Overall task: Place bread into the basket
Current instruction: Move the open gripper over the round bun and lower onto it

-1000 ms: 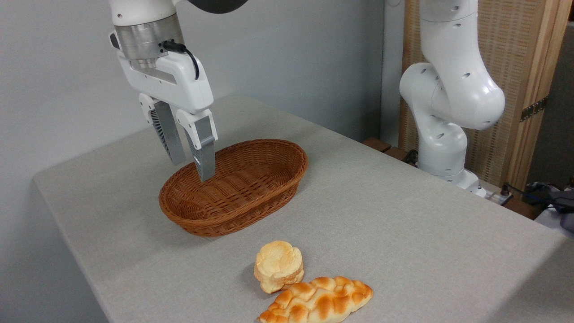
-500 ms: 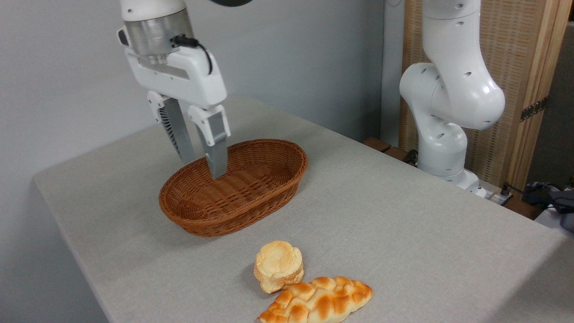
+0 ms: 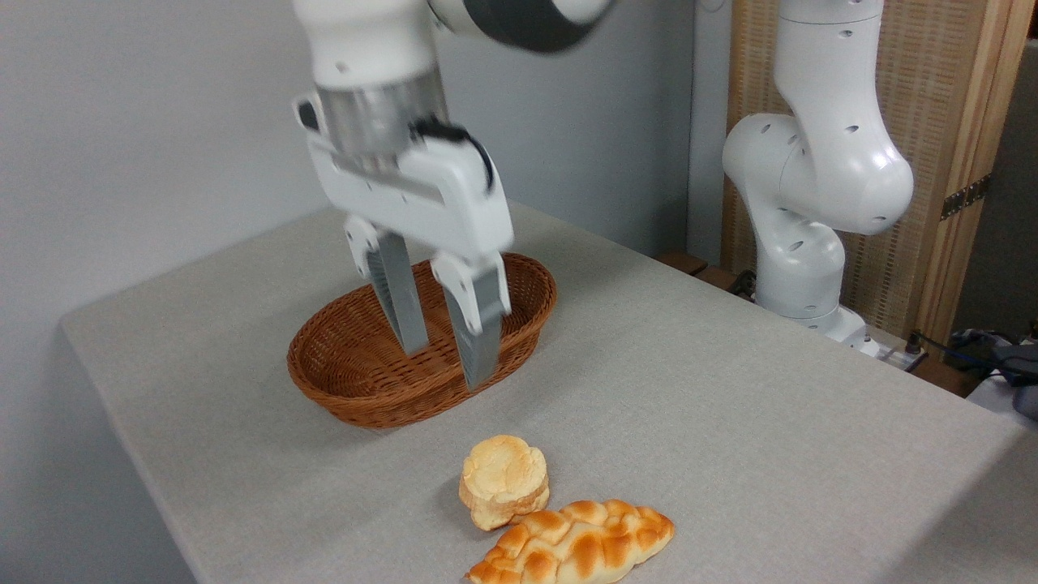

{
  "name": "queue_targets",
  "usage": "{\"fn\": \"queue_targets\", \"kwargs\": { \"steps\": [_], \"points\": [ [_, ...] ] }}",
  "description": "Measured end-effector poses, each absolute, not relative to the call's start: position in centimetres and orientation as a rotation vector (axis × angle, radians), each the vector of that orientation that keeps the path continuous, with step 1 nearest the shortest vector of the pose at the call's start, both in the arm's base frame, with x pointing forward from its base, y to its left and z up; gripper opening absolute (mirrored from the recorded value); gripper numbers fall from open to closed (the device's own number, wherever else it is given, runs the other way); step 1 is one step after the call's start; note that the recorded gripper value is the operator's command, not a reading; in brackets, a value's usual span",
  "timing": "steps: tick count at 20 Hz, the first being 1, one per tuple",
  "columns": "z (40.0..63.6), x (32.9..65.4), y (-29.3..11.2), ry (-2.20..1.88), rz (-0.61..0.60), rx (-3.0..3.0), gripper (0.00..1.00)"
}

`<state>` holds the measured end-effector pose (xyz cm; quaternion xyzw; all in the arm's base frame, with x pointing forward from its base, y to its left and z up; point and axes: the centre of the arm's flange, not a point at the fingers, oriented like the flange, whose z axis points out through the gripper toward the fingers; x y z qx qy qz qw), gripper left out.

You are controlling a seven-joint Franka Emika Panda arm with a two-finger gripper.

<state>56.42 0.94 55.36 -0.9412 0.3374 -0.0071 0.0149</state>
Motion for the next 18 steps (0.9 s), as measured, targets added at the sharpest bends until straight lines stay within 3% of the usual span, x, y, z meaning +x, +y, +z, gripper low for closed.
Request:
{"fn": "queue_targets", "kwargs": {
  "steps": [5,8,12,18],
  "points": [
    [49.4,55.7,3.9,1.164,0.007,-2.895,1.00],
    [47.2,55.3,4.5,1.241,0.009,-2.864,1.00],
    [45.5,55.1,4.5,1.256,-0.009,-2.852,1.00],
    [45.1,55.0,3.9,1.262,-0.012,-2.868,1.00]
  ]
}}
